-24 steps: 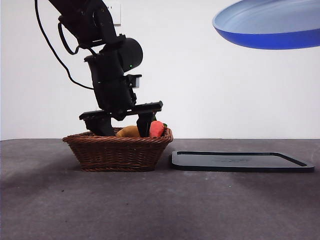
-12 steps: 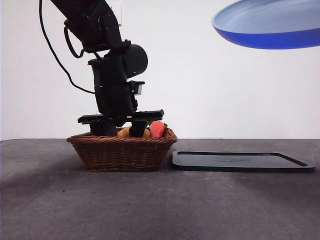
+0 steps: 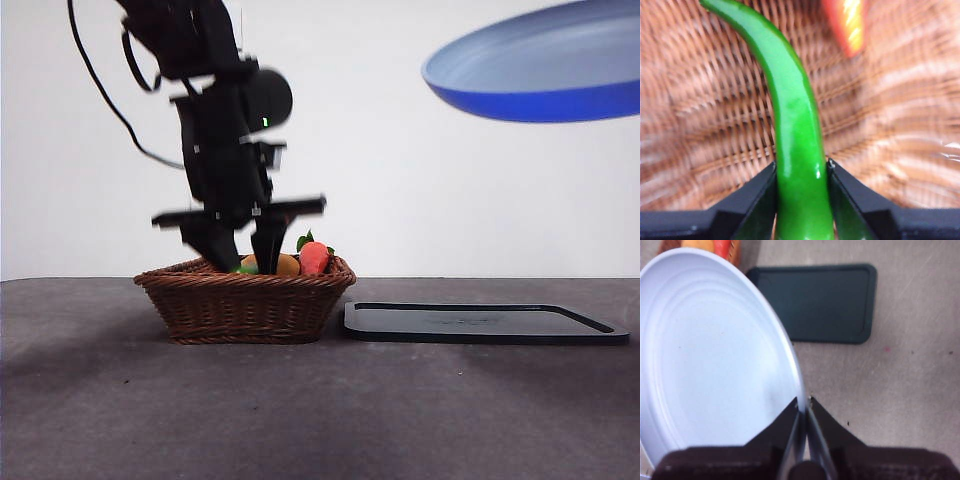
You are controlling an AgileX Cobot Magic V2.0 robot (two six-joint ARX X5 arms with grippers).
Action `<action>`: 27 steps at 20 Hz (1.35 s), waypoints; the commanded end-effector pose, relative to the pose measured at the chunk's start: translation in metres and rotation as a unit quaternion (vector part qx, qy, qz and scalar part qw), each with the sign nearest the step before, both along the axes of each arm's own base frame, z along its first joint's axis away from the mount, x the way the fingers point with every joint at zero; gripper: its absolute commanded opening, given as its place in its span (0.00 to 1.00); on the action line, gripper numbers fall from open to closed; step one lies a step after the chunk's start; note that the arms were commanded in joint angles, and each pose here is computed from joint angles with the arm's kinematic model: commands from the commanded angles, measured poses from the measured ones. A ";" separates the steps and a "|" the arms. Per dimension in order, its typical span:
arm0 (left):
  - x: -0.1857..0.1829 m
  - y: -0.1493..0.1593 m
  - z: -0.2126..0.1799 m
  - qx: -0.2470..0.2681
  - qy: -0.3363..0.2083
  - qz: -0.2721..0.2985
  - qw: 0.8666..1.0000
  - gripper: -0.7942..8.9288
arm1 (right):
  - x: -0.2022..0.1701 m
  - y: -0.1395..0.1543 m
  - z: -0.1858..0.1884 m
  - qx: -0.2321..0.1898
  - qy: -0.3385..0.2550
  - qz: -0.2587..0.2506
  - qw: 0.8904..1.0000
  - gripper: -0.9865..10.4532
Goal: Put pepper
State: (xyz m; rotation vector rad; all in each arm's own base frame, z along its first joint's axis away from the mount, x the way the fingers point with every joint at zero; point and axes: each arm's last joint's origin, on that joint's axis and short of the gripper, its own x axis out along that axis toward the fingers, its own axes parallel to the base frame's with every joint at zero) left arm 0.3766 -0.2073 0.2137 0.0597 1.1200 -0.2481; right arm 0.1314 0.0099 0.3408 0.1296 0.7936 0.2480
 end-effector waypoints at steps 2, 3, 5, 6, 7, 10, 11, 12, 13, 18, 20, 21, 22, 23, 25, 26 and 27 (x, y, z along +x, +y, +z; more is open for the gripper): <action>-0.008 0.000 0.031 -0.020 -0.031 -0.003 0.999 0.22 | 0.017 0.001 -0.002 0.001 0.018 0.002 1.000 0.09; -0.012 0.002 0.041 -0.024 -0.039 -0.005 0.999 0.22 | 0.023 0.001 -0.005 0.001 0.026 0.002 1.000 0.09; -0.022 0.006 0.063 -0.034 -0.053 -0.008 0.998 0.22 | 0.040 0.001 -0.011 0.003 0.037 0.001 0.999 0.09; -0.028 0.006 0.072 -0.038 -0.062 -0.013 0.997 0.22 | 0.048 0.001 -0.015 0.006 0.046 -0.003 0.999 0.09; -0.035 0.007 0.084 -0.043 -0.073 -0.021 0.996 0.22 | 0.058 0.002 -0.020 0.007 0.056 -0.005 0.998 0.09; -0.058 0.002 0.113 -0.064 -0.106 -0.047 0.991 0.22 | 0.089 0.004 -0.042 0.032 0.102 0.005 0.994 0.09; -0.066 -0.001 0.121 -0.078 -0.110 -0.062 0.989 0.22 | 0.100 0.005 -0.050 0.052 0.115 0.014 0.992 0.09; -0.074 -0.007 0.126 -0.092 -0.110 -0.080 0.986 0.22 | 0.110 0.007 -0.058 0.069 0.126 0.018 0.989 0.09; -0.082 -0.015 0.129 -0.105 -0.106 -0.101 0.984 0.22 | 0.118 0.007 -0.064 0.079 0.133 0.015 0.988 0.09; -0.119 -0.072 0.120 -0.122 -0.101 -0.220 0.963 0.22 | 0.140 0.015 -0.083 0.099 0.149 0.011 0.984 0.09; -0.128 -0.092 0.112 -0.123 -0.102 -0.248 0.956 0.22 | 0.141 0.015 -0.083 0.102 0.149 0.010 0.984 0.09; -0.130 -0.100 0.106 -0.120 -0.102 -0.262 0.952 0.22 | 0.141 0.016 -0.083 0.104 0.149 0.012 0.983 0.09; -0.131 -0.108 0.097 -0.113 -0.099 -0.273 0.950 0.22 | 0.141 0.016 -0.083 0.110 0.151 0.017 0.982 0.09; -0.130 -0.114 0.090 -0.103 -0.097 -0.275 0.951 0.22 | 0.140 0.016 -0.083 0.112 0.153 0.017 0.982 0.09; -0.125 -0.122 0.073 -0.080 -0.094 -0.277 0.953 0.22 | 0.139 0.017 -0.084 0.112 0.160 0.017 0.981 0.09; -0.123 -0.125 0.065 -0.074 -0.087 -0.277 0.954 0.22 | 0.139 0.017 -0.084 0.112 0.161 0.018 0.980 0.09; -0.121 -0.128 0.058 -0.070 -0.082 -0.277 0.955 0.22 | 0.139 0.017 -0.084 0.112 0.162 0.019 0.980 0.09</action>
